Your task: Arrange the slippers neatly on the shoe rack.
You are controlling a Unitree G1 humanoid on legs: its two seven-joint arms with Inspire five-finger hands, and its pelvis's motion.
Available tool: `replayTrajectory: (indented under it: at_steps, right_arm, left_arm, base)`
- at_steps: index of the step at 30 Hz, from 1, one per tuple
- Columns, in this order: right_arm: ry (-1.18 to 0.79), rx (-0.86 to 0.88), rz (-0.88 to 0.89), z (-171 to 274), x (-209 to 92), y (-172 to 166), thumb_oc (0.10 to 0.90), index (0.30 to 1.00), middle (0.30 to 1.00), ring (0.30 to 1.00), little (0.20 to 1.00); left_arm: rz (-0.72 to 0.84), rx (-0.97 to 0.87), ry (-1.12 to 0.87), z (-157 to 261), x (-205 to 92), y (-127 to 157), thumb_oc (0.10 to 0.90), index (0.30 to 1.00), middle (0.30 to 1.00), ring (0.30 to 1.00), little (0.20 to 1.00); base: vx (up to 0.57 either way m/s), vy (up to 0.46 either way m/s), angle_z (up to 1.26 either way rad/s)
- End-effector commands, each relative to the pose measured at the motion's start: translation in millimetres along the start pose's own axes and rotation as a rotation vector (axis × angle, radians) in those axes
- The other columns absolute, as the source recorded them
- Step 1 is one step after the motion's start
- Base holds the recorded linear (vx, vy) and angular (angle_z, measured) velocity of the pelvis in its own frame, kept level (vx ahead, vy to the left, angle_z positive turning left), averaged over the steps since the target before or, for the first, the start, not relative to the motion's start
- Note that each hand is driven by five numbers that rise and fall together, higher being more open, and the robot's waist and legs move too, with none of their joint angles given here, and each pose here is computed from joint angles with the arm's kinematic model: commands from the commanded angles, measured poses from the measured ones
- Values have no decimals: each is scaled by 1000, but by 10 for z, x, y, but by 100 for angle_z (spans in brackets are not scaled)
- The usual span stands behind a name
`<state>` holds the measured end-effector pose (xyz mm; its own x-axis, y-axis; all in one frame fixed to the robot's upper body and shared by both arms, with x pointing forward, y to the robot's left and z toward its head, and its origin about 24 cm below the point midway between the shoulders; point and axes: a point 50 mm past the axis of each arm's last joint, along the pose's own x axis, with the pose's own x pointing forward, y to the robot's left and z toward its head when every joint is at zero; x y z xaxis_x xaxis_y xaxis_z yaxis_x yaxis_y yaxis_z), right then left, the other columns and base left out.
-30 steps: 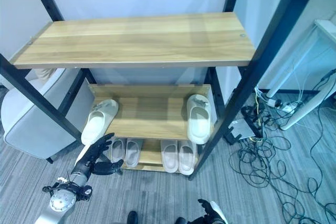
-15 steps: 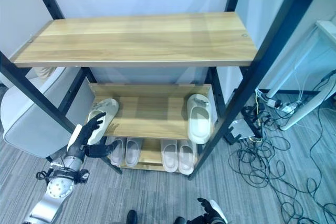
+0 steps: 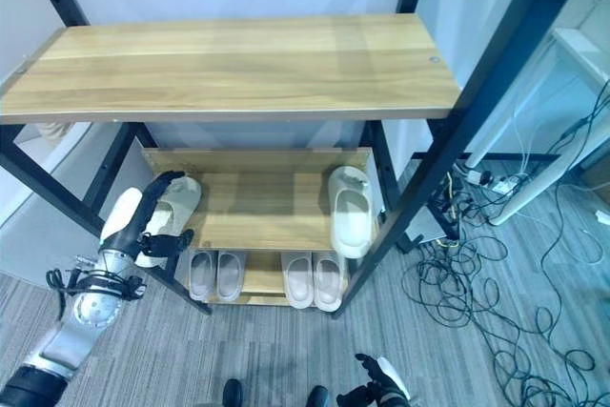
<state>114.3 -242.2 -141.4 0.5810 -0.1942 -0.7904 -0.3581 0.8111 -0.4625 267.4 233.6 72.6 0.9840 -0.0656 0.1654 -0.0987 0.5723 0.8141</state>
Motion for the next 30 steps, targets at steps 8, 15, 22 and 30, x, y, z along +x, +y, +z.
replayTrajectory:
  at_steps: [8,15,22,30]
  right_arm:
    - [-81,-57,-5,152,37,-107,800,900,900,900,900]
    - [-81,-63,4,162,42,-103,800,900,900,900,900]
    - [-99,-72,2,195,44,-114,800,900,900,900,900]
    - [-99,-83,6,191,41,-134,800,900,900,900,900]
  left_arm:
    - [227,255,-89,23,263,692,800,900,900,900,900]
    - [214,324,-45,-102,183,768,800,900,900,900,900]
    - [201,448,-12,-203,170,874,800,900,900,900,900]
    - [202,483,48,-316,225,941,800,900,900,900,900]
  base:
    - [7,3,-3]
    - [19,6,-2]
    - [0,0,0]
    - [1,0,0]
